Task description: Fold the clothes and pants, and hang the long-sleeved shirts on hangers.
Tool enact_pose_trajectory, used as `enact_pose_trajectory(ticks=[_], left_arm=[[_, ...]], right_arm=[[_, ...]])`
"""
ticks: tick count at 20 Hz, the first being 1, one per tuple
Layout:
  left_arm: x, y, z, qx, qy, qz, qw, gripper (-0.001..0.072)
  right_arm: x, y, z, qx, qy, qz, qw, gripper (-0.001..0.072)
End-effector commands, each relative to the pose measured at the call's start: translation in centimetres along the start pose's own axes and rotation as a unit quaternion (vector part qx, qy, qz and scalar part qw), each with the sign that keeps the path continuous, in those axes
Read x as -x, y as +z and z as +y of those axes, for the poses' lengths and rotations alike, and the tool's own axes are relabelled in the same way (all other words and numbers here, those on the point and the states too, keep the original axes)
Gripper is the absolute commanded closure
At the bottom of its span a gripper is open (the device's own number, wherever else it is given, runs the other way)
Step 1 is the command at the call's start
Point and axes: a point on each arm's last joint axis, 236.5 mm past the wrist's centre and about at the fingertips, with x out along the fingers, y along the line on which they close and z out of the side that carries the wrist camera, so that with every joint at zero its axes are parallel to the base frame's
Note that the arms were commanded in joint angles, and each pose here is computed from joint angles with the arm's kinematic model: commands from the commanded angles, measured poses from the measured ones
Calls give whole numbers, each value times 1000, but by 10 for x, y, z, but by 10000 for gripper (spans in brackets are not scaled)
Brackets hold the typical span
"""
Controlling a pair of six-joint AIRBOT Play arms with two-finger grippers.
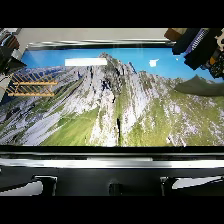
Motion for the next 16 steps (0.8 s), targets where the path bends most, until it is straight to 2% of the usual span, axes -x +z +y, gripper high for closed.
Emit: enact_pose_trajectory(ticks=[1,8,16], left_arm=[[0,0,0,0,0,0,1000,690],[0,0,0,0,0,0,1000,691],[0,-2,0,2,0,4,1000,690]], right_arm=[[15,-12,-77,-25,-93,6,995,683],[31,-97,-172,-98,-181,-8,979,684],[65,-146,-243,-16,-317,67,946,683]])
